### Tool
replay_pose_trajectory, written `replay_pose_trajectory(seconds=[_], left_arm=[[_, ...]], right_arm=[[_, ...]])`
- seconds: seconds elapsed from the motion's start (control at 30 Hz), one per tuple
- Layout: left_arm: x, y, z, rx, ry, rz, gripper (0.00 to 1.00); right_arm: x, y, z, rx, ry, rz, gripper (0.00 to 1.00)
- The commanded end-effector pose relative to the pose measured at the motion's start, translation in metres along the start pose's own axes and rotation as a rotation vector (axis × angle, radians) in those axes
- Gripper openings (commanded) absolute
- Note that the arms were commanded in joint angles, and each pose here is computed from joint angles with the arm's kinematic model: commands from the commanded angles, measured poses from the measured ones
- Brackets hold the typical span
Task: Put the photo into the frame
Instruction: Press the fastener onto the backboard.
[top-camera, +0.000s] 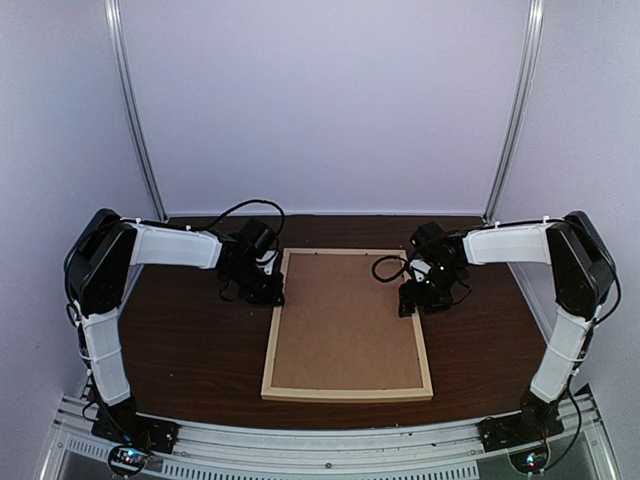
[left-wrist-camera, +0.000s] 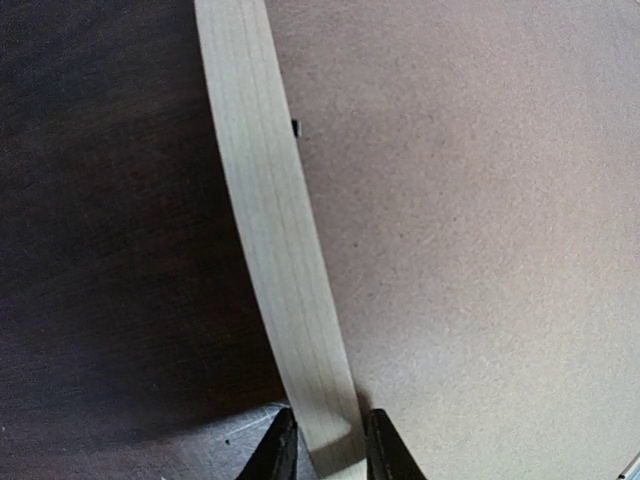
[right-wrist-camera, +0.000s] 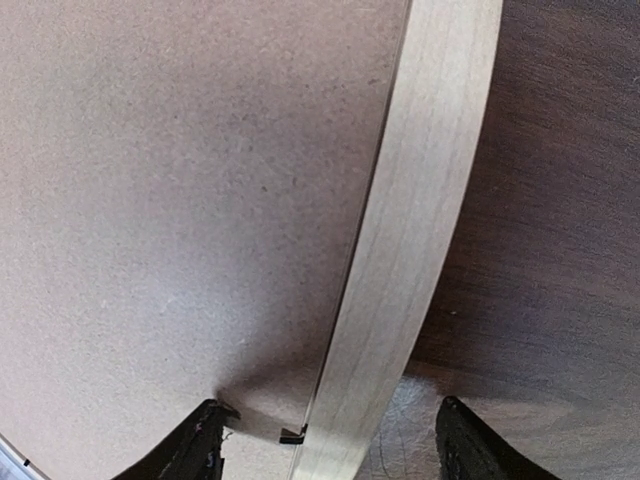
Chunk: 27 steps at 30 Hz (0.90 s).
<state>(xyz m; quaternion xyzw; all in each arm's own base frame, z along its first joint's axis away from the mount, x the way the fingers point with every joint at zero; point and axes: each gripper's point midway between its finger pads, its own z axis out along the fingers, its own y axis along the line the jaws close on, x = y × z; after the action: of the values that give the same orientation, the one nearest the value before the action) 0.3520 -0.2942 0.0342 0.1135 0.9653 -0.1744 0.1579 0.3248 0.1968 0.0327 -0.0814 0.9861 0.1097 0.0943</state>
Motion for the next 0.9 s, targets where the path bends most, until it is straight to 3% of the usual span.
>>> replay_pose_trajectory(seconds=[0.0, 0.3, 0.87], left_arm=[[0.012, 0.006, 0.006, -0.015, 0.034, 0.006, 0.24], [0.009, 0.006, 0.004, -0.019, 0.023, 0.0, 0.24], [0.006, 0.006, 0.0, -0.018, -0.001, -0.002, 0.24]], right_arm=[[0.003, 0.006, -0.018, -0.032, -0.014, -0.011, 0.72], [0.015, 0.004, -0.054, -0.056, -0.05, 0.0, 0.76], [0.102, -0.012, -0.057, -0.048, 0.033, 0.035, 0.75]])
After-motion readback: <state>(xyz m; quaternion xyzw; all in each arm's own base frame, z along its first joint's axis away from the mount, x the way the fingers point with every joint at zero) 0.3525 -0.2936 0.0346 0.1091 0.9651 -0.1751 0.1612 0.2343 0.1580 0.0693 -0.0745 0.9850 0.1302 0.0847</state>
